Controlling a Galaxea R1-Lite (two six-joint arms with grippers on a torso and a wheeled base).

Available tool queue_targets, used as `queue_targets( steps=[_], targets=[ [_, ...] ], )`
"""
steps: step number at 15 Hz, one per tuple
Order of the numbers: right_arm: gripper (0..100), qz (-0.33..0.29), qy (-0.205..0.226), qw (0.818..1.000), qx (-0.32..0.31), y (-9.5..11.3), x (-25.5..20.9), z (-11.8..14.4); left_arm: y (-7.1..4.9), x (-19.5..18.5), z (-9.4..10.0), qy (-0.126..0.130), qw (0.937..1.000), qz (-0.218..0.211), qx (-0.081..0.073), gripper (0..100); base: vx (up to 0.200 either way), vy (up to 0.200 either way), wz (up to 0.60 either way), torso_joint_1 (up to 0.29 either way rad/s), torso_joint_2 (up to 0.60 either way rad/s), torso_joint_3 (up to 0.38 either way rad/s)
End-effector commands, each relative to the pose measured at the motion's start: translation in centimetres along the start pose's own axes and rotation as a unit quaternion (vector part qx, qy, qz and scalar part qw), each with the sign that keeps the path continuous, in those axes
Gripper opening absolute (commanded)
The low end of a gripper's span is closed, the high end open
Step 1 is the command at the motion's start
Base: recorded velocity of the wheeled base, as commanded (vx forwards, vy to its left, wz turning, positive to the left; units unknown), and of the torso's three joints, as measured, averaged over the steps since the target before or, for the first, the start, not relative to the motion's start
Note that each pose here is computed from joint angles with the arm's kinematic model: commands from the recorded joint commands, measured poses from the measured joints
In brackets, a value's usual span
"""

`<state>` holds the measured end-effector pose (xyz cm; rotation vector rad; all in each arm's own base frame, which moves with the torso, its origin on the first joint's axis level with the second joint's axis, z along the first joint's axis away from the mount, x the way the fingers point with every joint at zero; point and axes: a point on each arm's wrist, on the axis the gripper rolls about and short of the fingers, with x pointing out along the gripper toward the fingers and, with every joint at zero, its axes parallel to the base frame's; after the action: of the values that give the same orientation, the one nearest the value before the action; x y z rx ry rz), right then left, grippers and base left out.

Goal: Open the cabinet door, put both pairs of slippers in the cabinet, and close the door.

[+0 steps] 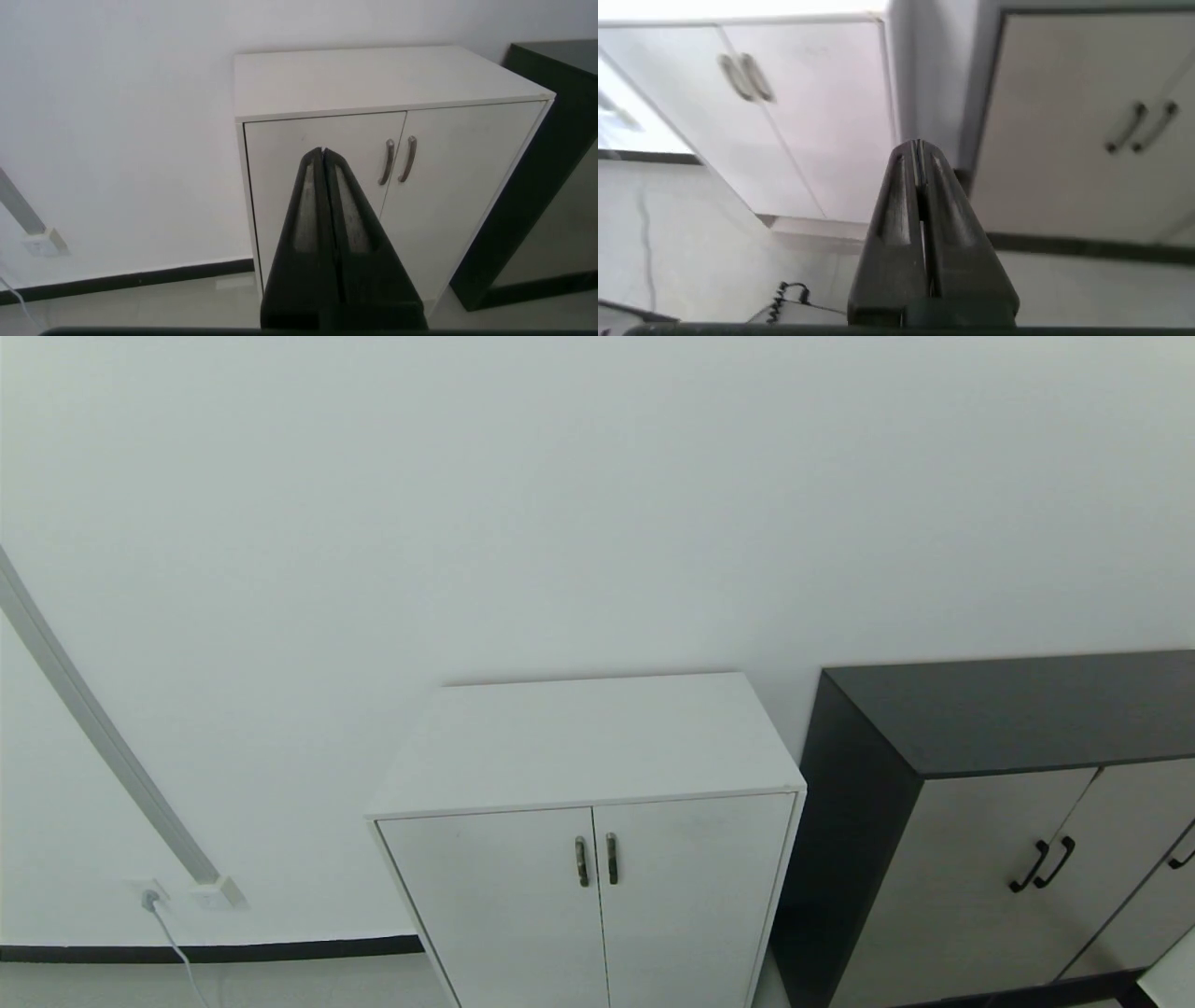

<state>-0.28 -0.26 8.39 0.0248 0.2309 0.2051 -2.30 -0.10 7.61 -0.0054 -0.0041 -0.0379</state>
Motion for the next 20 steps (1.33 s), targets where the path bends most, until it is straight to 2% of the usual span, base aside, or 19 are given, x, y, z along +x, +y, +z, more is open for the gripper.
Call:
queue_targets(
  steps=[1,2,4,7,8,10,14,16,18,20],
  targets=[
    [0,-0.038,0.007,0.999,0.004,-0.1,0.1,0.0,0.0,0.0,0.0,0.001,1.0000,0.000,0.000,0,0.000,0.000,0.00,0.000,0.00,0.000],
    [0,-0.077,0.018,0.997,0.009,-0.1,0.3,0.1,0.0,0.0,0.0,0.001,1.0000,0.000,0.000,0,0.000,0.000,0.00,0.000,0.00,0.000],
    [0,-0.109,0.007,0.994,0.018,-0.1,0.2,0.1,0.0,0.0,0.0,0.001,1.0000,0.000,0.000,0,0.000,0.000,0.00,0.000,0.00,0.000],
    [0,-0.145,-0.038,0.988,0.027,0.1,-0.5,-0.2,0.0,0.0,0.0,0.001,1.0000,0.000,-0.002,0,0.000,0.000,0.00,0.000,0.00,0.000],
    [0,-0.136,-0.070,0.988,0.027,0.1,-1.0,-0.4,0.0,0.0,0.0,0.001,1.0000,0.000,-0.002,0,0.000,0.000,0.00,0.000,0.00,0.000],
    [0,-0.133,-0.091,0.987,0.029,0.2,-1.3,-0.6,0.0,0.0,0.0,0.001,1.0000,0.000,-0.002,0,0.000,0.000,0.00,0.000,0.00,0.000],
    [0,-0.128,-0.092,0.987,0.026,0.2,-1.4,-0.5,0.0,0.0,0.0,0.001,1.0000,0.000,-0.002,0,0.000,0.000,0.00,0.000,0.00,0.000],
    [0,-0.102,-0.091,0.991,0.000,0.3,-1.3,-0.5,0.0,0.0,0.0,0.001,1.0000,0.000,-0.002,0,0.000,0.000,0.00,0.000,0.00,0.000],
    [0,-0.065,-0.071,0.995,-0.035,0.5,-1.1,-1.1,0.0,0.0,0.0,0.001,1.0000,-0.001,-0.001,0,0.000,0.000,0.00,0.000,0.00,0.000],
    [0,-0.063,-0.074,0.995,-0.038,0.5,-1.1,-1.0,0.0,0.0,0.0,0.001,1.0000,-0.001,-0.002,0,0.000,0.000,0.00,0.000,0.00,0.000]
  ],
)
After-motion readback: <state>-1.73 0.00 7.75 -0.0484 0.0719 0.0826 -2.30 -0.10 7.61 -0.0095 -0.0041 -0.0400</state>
